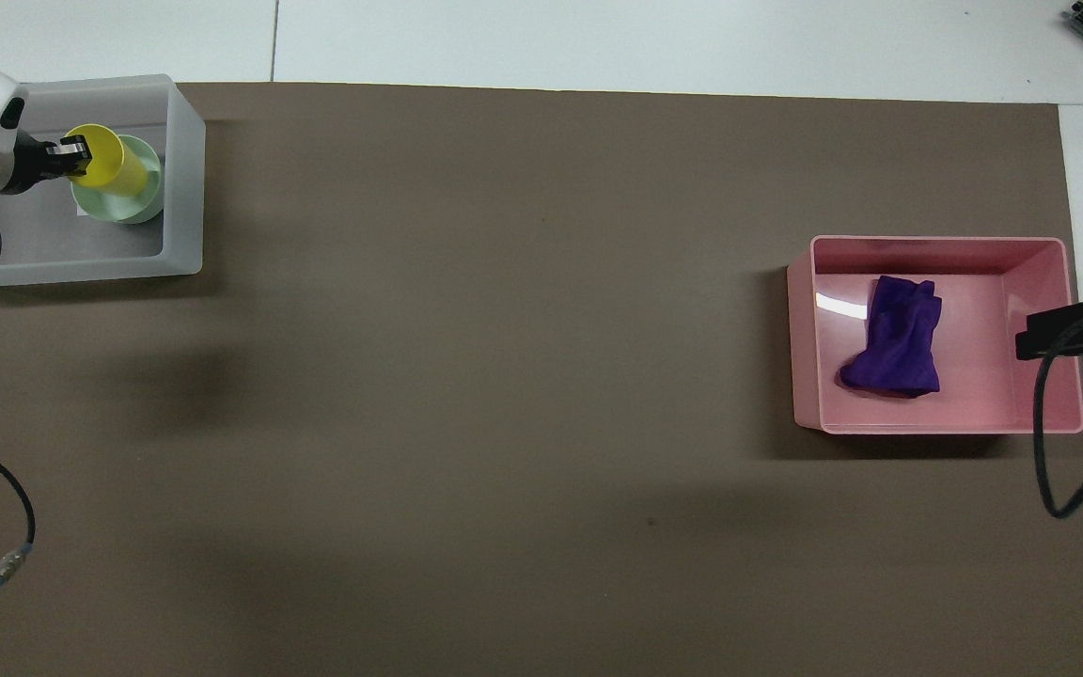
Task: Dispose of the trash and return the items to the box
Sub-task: 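Lower the yellow cup into the bowl and open the left gripper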
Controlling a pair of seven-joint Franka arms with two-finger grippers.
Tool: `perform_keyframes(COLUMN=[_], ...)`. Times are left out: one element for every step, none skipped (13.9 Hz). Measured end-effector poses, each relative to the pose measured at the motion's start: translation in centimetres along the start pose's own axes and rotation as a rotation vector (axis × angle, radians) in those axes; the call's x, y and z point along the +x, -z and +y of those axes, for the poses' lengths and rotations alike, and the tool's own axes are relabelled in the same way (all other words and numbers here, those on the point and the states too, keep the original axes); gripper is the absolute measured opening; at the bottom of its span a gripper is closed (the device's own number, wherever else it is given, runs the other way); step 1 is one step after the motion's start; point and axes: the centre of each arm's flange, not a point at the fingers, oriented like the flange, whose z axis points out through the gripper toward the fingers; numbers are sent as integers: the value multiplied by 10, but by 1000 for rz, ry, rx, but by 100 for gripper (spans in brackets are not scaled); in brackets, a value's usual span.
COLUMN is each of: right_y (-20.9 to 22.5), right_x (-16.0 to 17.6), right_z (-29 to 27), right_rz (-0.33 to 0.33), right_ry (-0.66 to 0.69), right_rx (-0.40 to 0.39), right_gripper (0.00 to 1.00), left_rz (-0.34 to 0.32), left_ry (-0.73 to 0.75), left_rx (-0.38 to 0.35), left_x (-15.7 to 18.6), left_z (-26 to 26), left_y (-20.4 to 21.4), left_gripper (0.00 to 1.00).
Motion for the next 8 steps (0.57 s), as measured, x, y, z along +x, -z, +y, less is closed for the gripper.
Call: perform_keyframes(right_y=[0,0,0,-1,-1,-1,-1,-1], right_x=[0,-1,-1,-1,-1,-1,-1,-1], right_z=[0,0,0,0,0,0,0,0], right_rz=[0,0,-1,-2,-2,-2,-2,-2], right_ry=[0,0,0,0,0,0,0,0], right_rx=[0,0,0,0,0,0,0,0], right_gripper=[100,100,100,100,100,100,100,100], left_rz=[-6,-19,-33,-44,-50,-54,-60,-64], left_ry=[-14,-42,-74,-103,-130,-153,-179,-219], left_rx=[0,1,1,0,-1,-2,-4,-7], left_x=[-1,-2,-4,-4,-4,-3,-2,0], left_z=[0,0,1,2,2,3,4,5], left_y=[-1,-2,-3,-3,0,6,17,32], left_gripper=[5,8,16,26,37,49,62,75])
